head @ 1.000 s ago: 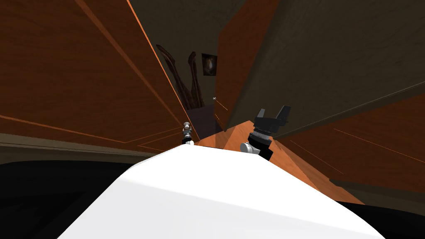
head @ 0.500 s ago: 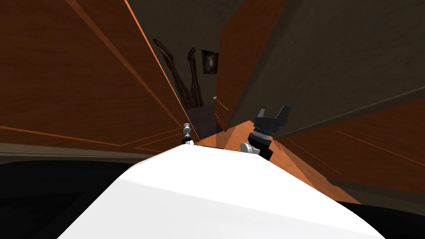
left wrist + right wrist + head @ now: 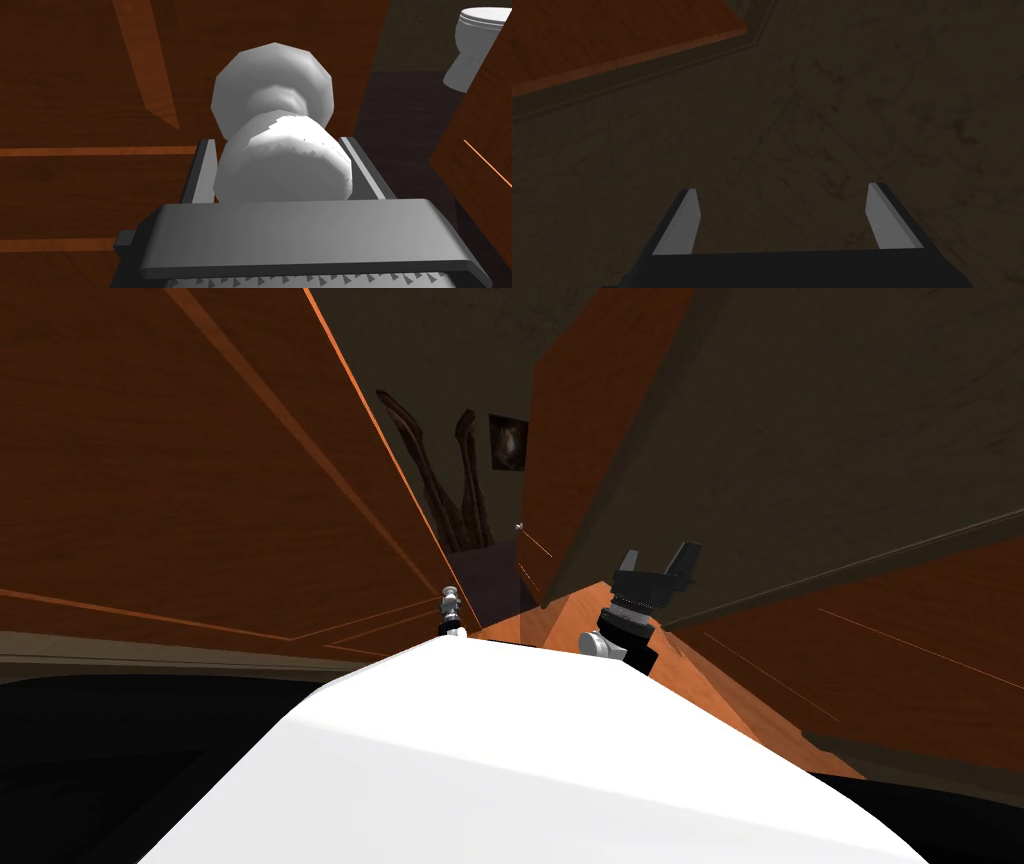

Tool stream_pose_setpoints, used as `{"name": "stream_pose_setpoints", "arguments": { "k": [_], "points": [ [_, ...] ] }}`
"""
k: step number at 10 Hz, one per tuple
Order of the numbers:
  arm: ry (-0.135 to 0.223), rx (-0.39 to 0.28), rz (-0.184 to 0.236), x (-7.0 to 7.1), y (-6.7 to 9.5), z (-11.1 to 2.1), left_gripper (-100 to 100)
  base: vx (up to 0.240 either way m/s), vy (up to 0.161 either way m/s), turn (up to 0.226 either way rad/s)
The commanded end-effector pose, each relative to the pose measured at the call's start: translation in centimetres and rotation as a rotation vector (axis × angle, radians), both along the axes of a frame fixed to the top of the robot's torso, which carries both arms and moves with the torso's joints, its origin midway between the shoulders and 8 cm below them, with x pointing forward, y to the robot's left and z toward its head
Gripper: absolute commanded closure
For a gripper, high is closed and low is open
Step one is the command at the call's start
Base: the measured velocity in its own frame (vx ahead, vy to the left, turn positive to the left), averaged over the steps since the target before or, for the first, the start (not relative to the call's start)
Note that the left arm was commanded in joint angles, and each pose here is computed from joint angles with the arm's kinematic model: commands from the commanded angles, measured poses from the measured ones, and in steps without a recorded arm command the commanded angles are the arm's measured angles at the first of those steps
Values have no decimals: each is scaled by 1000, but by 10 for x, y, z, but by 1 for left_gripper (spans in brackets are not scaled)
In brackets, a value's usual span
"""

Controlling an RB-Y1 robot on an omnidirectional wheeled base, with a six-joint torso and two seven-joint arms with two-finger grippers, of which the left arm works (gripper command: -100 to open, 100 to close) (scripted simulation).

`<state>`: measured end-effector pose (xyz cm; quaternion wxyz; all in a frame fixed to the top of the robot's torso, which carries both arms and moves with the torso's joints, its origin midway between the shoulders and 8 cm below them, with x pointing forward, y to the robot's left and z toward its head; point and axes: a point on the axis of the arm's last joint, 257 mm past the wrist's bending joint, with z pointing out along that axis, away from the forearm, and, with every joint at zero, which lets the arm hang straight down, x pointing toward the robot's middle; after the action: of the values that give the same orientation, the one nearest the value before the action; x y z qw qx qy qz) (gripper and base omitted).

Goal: Push the door open

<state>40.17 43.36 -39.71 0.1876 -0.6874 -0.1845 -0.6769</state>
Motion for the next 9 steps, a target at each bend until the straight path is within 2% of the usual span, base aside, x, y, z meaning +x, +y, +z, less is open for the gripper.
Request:
{"name": "stream_pose_setpoints", "arguments": {
  "k": [1, 9],
  "points": [
    [-18, 8, 14, 3, 7, 8, 100, 202, 24, 64],
    [-22, 7, 100, -11, 31, 9, 100, 203, 43, 84]
  ]
}}
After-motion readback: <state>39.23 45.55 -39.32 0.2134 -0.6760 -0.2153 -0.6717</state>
